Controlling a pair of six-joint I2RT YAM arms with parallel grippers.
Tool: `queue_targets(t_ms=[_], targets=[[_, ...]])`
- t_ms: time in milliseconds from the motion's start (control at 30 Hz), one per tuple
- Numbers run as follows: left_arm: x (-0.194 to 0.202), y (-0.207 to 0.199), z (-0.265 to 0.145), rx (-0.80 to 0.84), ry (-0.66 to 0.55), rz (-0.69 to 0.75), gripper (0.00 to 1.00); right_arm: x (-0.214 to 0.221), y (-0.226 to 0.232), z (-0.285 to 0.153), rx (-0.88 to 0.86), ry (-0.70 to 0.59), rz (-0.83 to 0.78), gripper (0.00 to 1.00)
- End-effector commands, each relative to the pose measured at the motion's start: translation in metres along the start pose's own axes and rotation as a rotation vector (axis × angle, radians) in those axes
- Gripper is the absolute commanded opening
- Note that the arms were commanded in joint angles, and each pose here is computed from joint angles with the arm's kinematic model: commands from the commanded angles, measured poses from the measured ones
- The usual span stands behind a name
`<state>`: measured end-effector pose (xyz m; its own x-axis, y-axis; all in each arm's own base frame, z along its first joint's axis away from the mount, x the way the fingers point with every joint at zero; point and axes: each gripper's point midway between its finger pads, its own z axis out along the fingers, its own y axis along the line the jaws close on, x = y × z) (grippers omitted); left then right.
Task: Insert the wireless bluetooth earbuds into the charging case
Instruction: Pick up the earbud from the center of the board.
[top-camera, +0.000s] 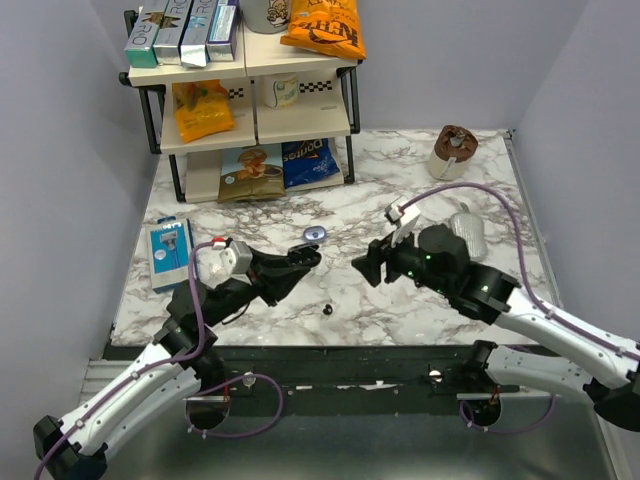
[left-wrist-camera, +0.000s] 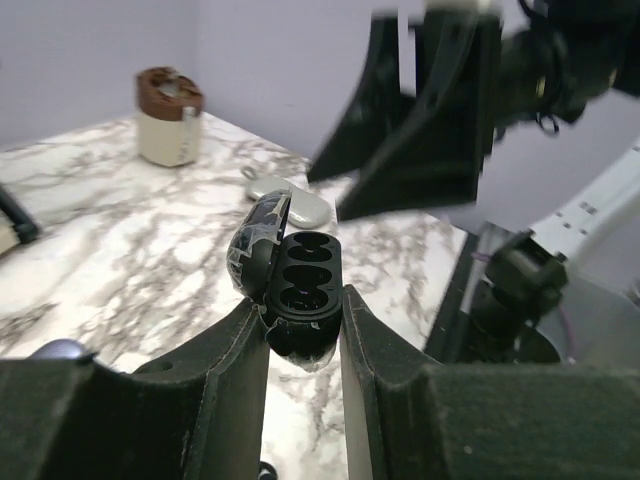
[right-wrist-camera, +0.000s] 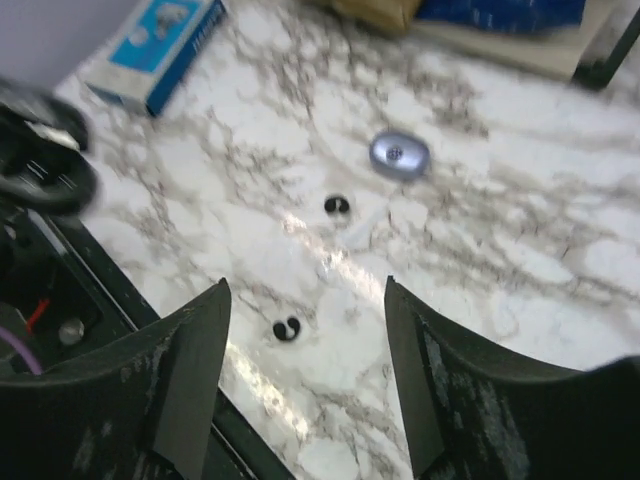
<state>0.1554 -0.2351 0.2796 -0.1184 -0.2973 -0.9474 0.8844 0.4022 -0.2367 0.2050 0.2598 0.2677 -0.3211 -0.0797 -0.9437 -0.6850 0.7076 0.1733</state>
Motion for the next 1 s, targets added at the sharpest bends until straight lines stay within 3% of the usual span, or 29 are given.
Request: queue_targets(t_ms=[0,233,500,600,767,967], targets=[[0.003,0.051,-0.018,-0.316,-0.044,0.002,0.0,0.065,0.001,0.027,-0.008,0.137,0.112,0.67],[0.0,0.047,-0.018,-0.302,-0.052,-0.012,0.0,0.14,0.018,0.052,-0.133,0.327,0.107,0.62],[-0.001,0.041,-0.018,-0.28,-0.034,-0.017,0.0,0.171,0.032,0.068,-0.188,0.434,0.134,0.64],[0.0,0.044,-0.022,-0.297,-0.041,-0.018,0.0,0.183,0.031,0.074,-0.162,0.472,0.17,0.58],[0.0,0.046,-0.023,-0.312,-0.039,-0.015,0.0,0.194,0.025,0.078,-0.077,0.452,0.305,0.47],[-0.003,0.051,-0.026,-0.347,-0.055,-0.012,0.0,0.197,0.023,0.084,0.007,0.411,0.487,0.51]])
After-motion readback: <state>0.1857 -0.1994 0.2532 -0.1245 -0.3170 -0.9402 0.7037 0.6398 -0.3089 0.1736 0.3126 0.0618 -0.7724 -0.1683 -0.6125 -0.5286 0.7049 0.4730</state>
